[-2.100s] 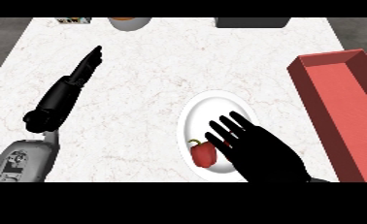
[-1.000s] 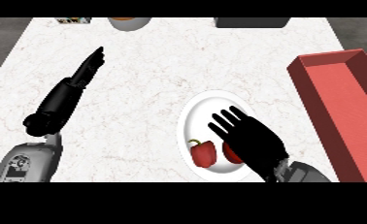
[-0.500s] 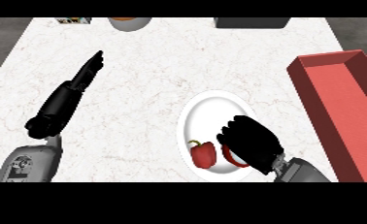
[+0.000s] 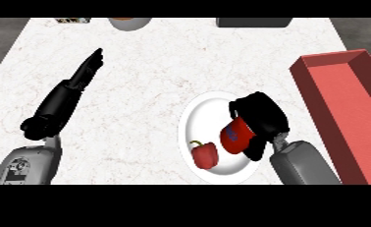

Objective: Pick the can from the plate and place it in the cardboard box

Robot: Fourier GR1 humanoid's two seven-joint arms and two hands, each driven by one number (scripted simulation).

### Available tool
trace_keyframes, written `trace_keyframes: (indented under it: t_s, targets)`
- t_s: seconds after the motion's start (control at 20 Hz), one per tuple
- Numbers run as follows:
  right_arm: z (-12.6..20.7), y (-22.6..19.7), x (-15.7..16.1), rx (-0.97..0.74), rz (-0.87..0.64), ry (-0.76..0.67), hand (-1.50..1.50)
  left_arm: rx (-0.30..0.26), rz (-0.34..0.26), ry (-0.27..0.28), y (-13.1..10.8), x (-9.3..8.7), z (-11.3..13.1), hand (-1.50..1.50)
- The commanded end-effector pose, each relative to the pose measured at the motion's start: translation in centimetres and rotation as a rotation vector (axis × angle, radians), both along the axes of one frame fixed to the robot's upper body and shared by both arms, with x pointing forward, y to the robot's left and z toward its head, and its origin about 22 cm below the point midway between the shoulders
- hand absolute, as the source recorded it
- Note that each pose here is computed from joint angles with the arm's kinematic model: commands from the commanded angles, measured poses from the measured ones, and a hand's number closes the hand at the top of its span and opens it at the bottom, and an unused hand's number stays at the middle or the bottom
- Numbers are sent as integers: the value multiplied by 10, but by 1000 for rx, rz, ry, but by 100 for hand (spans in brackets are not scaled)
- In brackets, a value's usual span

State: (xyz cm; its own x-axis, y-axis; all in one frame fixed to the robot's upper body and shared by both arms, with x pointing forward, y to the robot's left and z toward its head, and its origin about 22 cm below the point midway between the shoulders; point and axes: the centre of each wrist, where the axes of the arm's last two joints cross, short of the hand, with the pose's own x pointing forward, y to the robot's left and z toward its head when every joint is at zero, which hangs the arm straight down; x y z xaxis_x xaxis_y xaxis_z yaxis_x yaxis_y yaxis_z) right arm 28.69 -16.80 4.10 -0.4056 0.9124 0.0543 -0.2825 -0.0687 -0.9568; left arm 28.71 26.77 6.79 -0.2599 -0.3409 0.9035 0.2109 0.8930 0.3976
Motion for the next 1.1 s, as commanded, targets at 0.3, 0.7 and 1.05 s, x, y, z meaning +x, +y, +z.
trace_keyframes:
  t_s: [0.3,0.7,1.05]
  targets:
    - [45,13,91,194,-579,-230,150,3,-43,-3,-17,-3,-4,0]
    - [106,49,96,169,-581,-451,150,-1,-11,16,6,1,4,0]
    - [149,6,95,364,-949,-674,150,-11,22,-2,16,3,10,0]
